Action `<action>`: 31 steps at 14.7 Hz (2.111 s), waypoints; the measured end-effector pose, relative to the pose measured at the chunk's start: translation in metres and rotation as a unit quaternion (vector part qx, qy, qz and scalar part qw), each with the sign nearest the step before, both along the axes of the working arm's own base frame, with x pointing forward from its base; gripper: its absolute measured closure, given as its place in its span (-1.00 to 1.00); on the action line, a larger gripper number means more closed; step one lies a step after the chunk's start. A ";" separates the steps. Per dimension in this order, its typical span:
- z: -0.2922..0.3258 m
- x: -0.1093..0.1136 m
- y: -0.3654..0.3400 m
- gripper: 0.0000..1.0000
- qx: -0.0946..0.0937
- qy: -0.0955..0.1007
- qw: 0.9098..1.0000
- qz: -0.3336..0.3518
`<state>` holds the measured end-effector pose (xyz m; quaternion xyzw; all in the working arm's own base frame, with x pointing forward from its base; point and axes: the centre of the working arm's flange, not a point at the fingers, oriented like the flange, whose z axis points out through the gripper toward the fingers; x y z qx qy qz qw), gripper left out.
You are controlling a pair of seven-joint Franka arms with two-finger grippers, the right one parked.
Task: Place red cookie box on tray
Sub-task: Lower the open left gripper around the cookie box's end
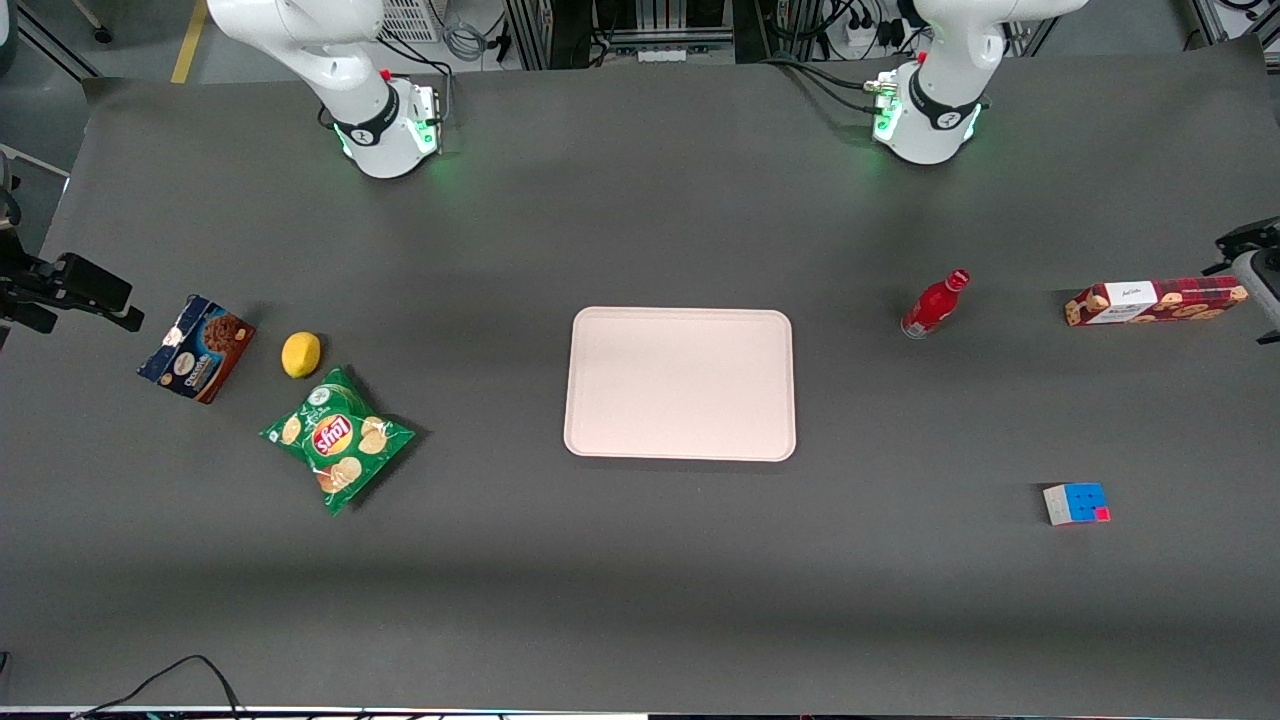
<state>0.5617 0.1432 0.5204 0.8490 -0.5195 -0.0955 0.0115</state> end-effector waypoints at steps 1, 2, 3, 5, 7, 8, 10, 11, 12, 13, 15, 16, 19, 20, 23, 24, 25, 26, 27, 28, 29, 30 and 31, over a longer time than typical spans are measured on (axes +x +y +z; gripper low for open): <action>-0.009 -0.001 0.013 -1.00 0.001 -0.014 1.000 -0.025; -0.021 -0.005 0.026 -1.00 0.003 -0.034 0.998 -0.047; -0.035 -0.012 0.036 -1.00 0.004 -0.048 0.997 -0.063; -0.062 -0.032 0.058 -1.00 -0.002 -0.050 0.994 -0.093; -0.082 -0.047 0.074 -1.00 -0.015 -0.035 0.991 -0.125; -0.090 -0.053 0.080 -1.00 -0.024 -0.027 0.990 -0.137; -0.104 -0.063 0.085 -1.00 -0.040 -0.014 0.987 -0.157; -0.109 -0.067 0.087 -1.00 -0.045 -0.009 0.985 -0.167; -0.113 -0.070 0.090 -1.00 -0.049 -0.007 0.983 -0.178; -0.116 -0.073 0.094 -1.00 -0.050 -0.009 0.981 -0.188; -0.128 -0.081 0.108 -1.00 -0.042 -0.025 0.979 -0.198; -0.137 -0.088 0.116 -1.00 -0.036 -0.034 0.978 -0.201; -0.163 -0.111 0.137 -1.00 -0.023 -0.056 0.978 -0.201; -0.171 -0.119 0.143 -1.00 -0.023 -0.059 0.978 -0.198; -0.189 -0.137 0.146 -1.00 -0.035 -0.057 0.980 -0.187; -0.194 -0.139 0.144 -1.00 -0.038 -0.059 0.980 -0.186; -0.198 -0.142 0.143 -1.00 -0.040 -0.059 0.980 -0.187; -0.204 -0.145 0.140 -1.00 -0.041 -0.060 0.979 -0.189; -0.206 -0.147 0.139 -1.00 -0.042 -0.061 0.979 -0.189; -0.208 -0.148 0.139 -1.00 -0.042 -0.061 0.979 -0.190; -0.209 -0.148 0.138 -1.00 -0.041 -0.062 0.978 -0.194; -0.210 -0.149 0.138 -1.00 -0.043 -0.063 0.978 -0.196; -0.212 -0.151 0.140 -1.00 -0.048 -0.065 0.977 -0.195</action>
